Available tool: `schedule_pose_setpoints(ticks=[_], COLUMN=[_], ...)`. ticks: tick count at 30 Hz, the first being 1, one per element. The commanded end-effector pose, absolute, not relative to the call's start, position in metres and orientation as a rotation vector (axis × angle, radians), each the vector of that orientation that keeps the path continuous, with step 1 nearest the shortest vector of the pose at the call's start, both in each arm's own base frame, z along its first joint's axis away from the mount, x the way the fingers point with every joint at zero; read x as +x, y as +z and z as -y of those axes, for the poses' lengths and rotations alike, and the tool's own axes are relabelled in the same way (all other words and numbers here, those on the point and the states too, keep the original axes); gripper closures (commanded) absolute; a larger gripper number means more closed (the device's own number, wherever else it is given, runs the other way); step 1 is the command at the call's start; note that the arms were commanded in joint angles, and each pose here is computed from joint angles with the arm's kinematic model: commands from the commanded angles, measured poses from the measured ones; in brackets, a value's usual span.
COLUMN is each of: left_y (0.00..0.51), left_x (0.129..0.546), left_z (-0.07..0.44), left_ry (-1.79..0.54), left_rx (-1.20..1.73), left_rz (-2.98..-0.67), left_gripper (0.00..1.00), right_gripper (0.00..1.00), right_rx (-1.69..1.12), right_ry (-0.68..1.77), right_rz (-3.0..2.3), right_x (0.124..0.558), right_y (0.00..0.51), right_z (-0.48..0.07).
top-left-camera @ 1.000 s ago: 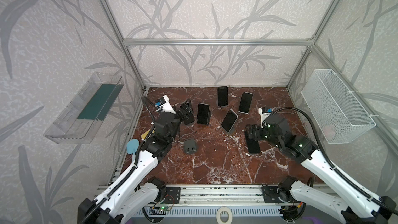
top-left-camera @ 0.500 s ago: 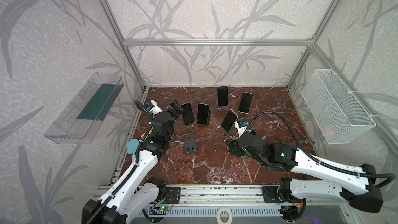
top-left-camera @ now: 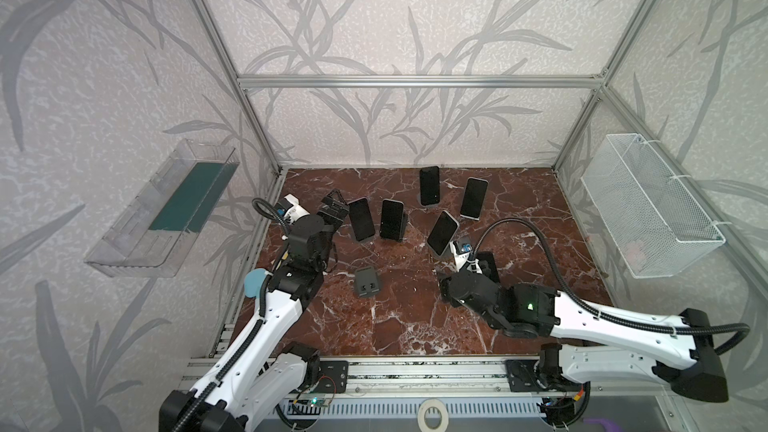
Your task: Remove the phone from the phone stand
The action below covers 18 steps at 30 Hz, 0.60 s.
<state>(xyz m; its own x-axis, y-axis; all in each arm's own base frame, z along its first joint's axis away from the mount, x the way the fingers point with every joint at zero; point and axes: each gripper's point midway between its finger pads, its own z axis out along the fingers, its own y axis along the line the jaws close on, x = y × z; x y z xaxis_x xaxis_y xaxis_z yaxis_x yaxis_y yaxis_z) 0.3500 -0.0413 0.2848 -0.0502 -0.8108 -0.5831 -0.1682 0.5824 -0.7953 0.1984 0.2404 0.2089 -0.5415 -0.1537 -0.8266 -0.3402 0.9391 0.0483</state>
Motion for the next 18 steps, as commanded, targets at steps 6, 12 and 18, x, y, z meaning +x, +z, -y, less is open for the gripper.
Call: schedule_pose_setpoints(ticks=[6, 12, 18], left_y=[0.276, 0.283, 0.272], left_x=[0.357, 0.358, 0.366], left_z=[0.03, 0.025, 0.036], left_ry=[-0.612, -0.664, -0.735], left_rx=[-0.882, -0.896, -0.901], left_rz=[-1.57, -1.542, -1.586], left_gripper=[0.02, 0.04, 0.06], right_gripper=[0.04, 0.06, 0.06], right_rx=[-0.399, -0.384, -0.275], right_ry=[0.371, 0.335, 0.289], right_rz=[-1.976, -1.931, -1.882], right_x=[0.196, 0.203, 0.216], right_y=[0.229, 0.238, 0.256], right_z=[-0.237, -0.236, -0.236])
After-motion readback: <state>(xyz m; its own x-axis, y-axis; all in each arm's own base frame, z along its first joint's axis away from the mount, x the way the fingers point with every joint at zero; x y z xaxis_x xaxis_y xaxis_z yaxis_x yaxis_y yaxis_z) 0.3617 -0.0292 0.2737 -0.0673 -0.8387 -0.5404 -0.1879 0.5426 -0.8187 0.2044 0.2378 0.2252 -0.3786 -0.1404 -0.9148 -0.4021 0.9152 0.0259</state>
